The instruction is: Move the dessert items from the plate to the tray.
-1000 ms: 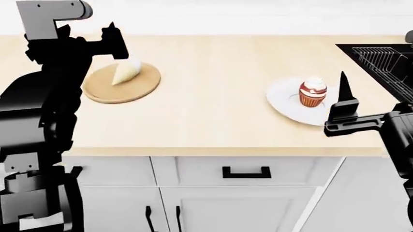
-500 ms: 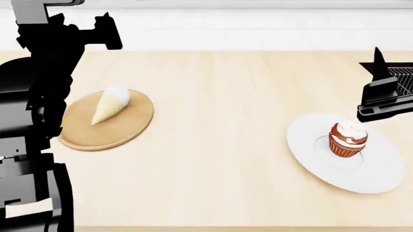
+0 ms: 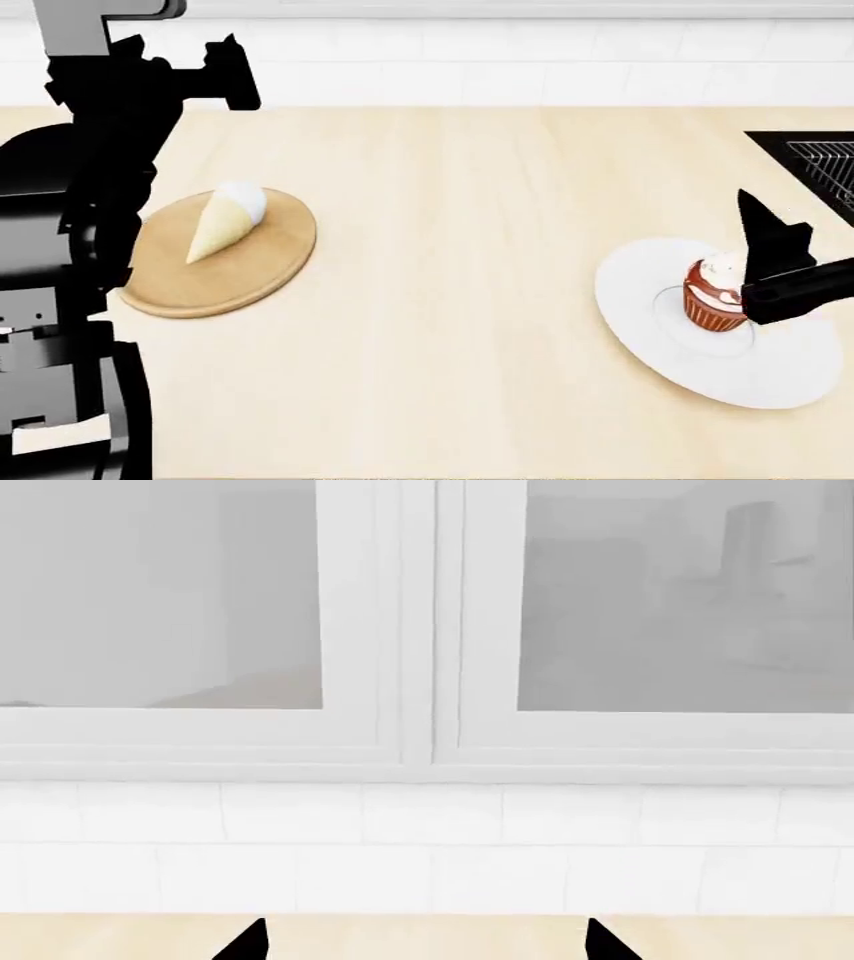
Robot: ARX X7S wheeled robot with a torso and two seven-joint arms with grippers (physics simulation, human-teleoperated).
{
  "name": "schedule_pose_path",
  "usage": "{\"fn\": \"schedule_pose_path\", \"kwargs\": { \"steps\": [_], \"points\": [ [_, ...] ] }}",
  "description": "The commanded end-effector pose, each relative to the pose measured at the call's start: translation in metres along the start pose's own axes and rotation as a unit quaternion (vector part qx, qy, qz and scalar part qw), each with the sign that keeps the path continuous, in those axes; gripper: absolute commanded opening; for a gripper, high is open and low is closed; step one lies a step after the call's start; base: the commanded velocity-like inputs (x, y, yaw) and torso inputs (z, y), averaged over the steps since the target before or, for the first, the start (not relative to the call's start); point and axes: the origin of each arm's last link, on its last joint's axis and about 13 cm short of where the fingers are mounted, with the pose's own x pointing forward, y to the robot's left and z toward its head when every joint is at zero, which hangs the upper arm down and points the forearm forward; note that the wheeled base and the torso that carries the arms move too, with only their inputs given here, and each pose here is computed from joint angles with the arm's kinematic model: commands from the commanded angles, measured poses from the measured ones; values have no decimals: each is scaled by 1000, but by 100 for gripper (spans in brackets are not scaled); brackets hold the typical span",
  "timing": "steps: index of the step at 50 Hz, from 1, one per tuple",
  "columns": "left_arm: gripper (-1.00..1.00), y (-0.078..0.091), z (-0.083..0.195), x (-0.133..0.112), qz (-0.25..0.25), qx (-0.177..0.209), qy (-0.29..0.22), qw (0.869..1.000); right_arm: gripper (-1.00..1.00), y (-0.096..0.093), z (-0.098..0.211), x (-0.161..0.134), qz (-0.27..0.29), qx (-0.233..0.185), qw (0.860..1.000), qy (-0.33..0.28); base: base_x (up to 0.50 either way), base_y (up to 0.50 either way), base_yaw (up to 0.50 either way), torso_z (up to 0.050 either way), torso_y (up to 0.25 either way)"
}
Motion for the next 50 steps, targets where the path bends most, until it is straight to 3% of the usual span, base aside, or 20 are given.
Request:
{"fn": "schedule_pose_path", "kwargs": {
  "steps": [1,13,31,50],
  "points": [
    [100,-2,-7,0,-6,-5,6,1000,100,-1,0,-23,86,43,993,66,0,0,0,0,0],
    [100,-2,-7,1,-5,-3,7,1000,100,1,-6,-20,100,58,991,62,0,0,0,0,0],
    [100,-2,-8,-1,-6,-3,8,1000,100,12,-37,-4,123,87,984,95,0,0,0,0,0],
    [100,-2,-11,-1,-5,-3,12,1000,100,2,-43,8,101,86,986,102,0,0,0,0,0]
  ]
}}
